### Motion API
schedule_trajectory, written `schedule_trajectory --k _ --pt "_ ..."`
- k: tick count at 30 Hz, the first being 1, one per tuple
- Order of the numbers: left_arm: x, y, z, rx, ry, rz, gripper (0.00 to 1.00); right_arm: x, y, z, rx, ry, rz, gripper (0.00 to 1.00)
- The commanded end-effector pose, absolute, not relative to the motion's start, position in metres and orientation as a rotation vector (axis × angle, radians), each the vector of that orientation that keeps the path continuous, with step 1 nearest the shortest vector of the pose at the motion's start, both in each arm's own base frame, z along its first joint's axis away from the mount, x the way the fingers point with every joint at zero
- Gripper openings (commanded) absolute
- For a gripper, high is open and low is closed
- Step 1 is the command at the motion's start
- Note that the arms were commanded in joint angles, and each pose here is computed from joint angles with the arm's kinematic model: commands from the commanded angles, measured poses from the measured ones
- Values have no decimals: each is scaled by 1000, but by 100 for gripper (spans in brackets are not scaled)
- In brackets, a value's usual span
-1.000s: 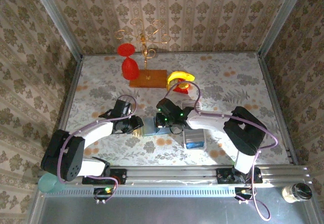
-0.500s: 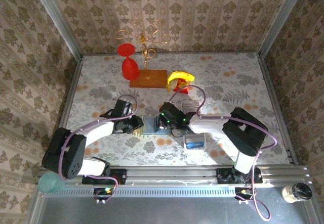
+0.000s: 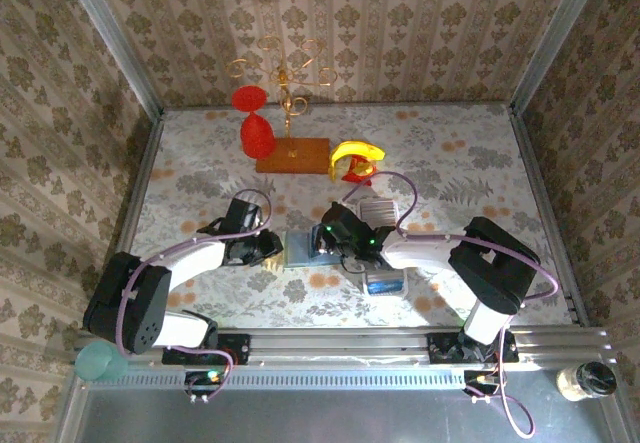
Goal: Put the credit cards into the card holder
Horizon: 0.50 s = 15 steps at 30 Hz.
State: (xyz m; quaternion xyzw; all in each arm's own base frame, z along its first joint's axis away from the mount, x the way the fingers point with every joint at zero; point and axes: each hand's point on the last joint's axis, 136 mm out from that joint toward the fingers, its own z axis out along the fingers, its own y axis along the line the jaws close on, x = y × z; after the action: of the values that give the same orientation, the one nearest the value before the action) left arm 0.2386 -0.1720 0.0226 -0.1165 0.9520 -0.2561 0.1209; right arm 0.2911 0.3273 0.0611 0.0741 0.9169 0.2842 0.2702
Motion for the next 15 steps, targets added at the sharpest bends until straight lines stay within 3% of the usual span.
schedule_trajectory --k 1,15 --pt "229 -181 19 -292 2805 -773 25 296 326 63 243 2430 761 0" --pt "223 -181 10 -289 2830 -719 20 296 326 58 293 2424 803 0"
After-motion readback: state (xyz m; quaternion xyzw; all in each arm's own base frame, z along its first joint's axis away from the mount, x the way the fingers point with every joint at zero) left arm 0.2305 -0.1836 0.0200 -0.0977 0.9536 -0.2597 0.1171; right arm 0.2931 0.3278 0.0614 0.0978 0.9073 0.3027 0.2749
